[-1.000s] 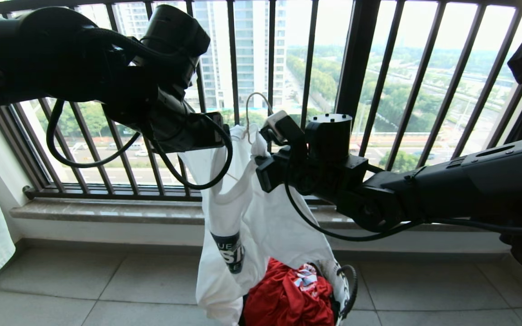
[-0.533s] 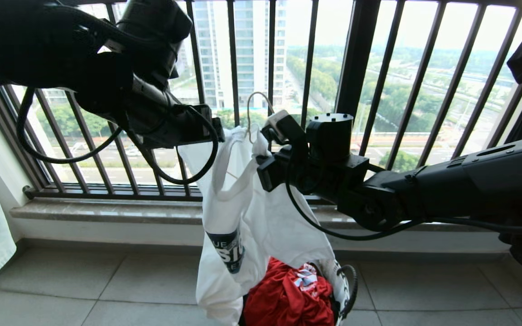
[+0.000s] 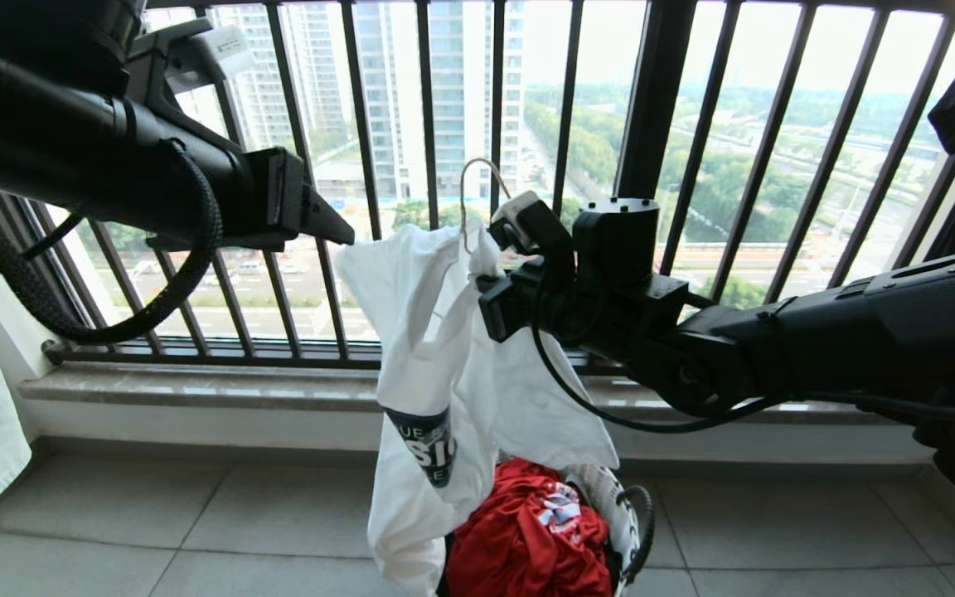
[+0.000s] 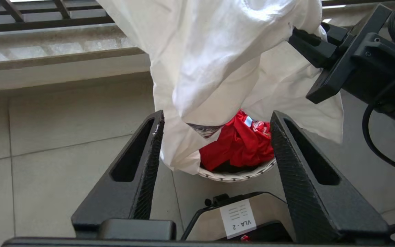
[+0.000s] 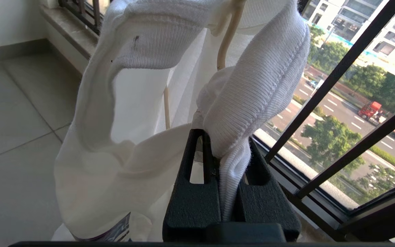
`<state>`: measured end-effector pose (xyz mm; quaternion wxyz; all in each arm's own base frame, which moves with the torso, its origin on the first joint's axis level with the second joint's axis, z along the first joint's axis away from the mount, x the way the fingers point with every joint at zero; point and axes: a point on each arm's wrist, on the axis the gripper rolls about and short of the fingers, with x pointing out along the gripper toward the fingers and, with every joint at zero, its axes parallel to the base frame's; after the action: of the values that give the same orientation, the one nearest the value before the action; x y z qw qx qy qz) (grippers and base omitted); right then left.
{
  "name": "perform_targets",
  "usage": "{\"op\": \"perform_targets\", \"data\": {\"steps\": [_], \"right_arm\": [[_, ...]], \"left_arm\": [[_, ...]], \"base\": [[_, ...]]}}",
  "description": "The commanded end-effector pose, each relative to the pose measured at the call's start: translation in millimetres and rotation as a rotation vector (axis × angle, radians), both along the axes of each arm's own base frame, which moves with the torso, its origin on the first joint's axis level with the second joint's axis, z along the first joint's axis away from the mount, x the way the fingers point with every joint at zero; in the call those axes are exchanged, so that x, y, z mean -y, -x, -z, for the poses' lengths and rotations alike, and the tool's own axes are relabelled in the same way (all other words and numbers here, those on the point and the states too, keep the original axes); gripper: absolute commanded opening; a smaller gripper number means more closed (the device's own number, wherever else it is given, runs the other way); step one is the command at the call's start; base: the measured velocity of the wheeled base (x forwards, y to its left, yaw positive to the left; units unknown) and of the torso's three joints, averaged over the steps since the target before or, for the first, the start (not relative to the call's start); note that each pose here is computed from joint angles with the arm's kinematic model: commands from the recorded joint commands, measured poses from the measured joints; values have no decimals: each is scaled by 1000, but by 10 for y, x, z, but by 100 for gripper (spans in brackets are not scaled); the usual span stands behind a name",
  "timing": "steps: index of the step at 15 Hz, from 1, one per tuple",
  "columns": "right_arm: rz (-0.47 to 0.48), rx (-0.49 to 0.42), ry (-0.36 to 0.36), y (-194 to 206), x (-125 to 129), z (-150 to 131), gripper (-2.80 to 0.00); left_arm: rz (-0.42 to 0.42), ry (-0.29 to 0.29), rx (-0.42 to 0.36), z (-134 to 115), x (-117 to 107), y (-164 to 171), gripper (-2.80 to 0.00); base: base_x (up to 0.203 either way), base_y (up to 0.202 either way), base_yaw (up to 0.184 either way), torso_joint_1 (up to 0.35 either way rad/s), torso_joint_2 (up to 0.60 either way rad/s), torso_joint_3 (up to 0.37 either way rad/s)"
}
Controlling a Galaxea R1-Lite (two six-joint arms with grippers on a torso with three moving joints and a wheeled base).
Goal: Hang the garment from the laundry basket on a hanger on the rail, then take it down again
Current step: Hang the clothes on the clothes rack, then hang the clothes rack on the clothesline
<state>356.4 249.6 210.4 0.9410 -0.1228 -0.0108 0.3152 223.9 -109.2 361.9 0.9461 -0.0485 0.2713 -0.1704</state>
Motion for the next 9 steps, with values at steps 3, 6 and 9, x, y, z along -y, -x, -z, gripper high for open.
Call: {"op": "perform_targets", "data": {"steps": [3, 6, 9], "right_arm": [[-35, 2, -7, 65, 30, -55, -280], [-92, -17, -34, 109, 45, -101, -280], [-231, -56, -34, 240, 98, -85, -280]], "left_arm": [[194, -165, 115, -70, -413, 139, -280], [291, -262, 131, -28, -453, 136, -280], [476, -261, 163, -20, -472, 189, -280]], "base": [[0, 0, 0, 0, 0, 0], [0, 0, 0, 0, 0, 0], [0, 0, 0, 0, 0, 0]]}}
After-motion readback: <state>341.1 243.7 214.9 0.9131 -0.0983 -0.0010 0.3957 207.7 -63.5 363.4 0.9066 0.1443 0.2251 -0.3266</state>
